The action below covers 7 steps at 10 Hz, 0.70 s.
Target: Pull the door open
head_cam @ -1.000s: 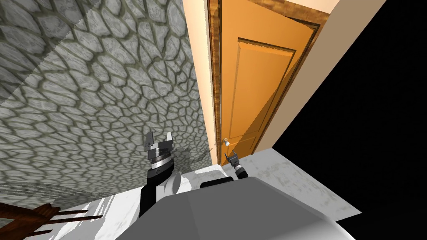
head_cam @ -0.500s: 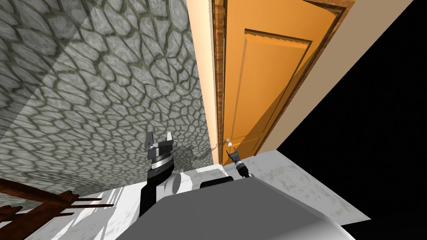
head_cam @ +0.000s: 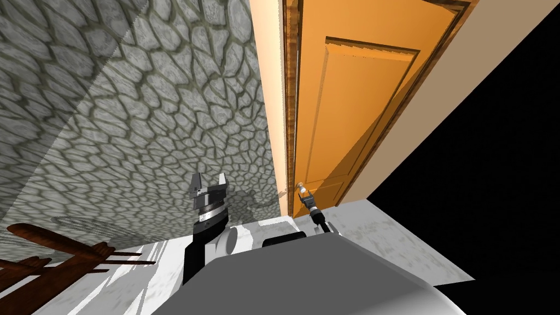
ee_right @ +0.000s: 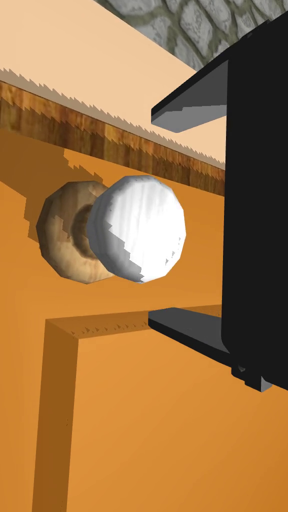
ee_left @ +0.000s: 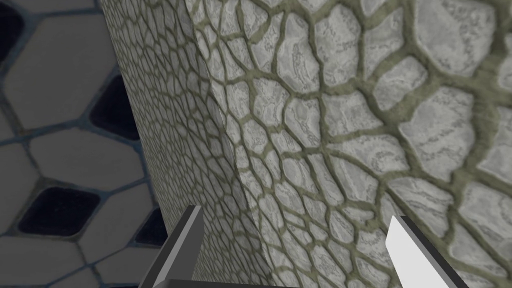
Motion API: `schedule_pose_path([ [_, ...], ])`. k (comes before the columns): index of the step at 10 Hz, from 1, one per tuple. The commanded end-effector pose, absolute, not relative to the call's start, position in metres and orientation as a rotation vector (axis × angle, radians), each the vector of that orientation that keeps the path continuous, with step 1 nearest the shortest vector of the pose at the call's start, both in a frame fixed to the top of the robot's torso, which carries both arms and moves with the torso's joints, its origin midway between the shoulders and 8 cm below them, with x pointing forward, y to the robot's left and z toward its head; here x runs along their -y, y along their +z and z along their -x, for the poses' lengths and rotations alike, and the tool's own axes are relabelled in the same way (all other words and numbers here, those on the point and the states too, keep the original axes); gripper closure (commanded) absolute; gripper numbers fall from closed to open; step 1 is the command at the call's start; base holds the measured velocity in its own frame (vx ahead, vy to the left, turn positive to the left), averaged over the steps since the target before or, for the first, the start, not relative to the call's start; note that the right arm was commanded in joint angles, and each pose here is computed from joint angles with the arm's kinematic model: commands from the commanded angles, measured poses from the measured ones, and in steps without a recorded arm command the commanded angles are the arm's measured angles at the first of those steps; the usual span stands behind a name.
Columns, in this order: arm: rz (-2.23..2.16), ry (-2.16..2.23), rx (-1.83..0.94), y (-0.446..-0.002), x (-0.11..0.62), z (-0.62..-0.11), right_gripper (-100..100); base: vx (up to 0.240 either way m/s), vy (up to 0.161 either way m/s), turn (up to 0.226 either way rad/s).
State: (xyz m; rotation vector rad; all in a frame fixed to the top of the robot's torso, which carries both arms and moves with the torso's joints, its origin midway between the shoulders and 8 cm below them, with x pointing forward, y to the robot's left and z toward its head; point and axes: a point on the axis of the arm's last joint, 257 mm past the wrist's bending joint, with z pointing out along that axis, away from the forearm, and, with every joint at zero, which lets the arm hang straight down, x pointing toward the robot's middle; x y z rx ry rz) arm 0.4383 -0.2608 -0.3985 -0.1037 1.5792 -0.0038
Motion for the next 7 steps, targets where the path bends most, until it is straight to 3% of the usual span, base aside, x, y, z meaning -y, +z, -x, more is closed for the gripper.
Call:
schedule_pose_path([
  [1, 0.083, -0.010, -1.579, -0.397, 0.266, -0.447, -100, 0.011, 0.001, 0.035],
  [7, -0.002, -0.005, -1.575, -0.392, 0.272, -0.474, -100, 0.009, -0.001, 0.023],
])
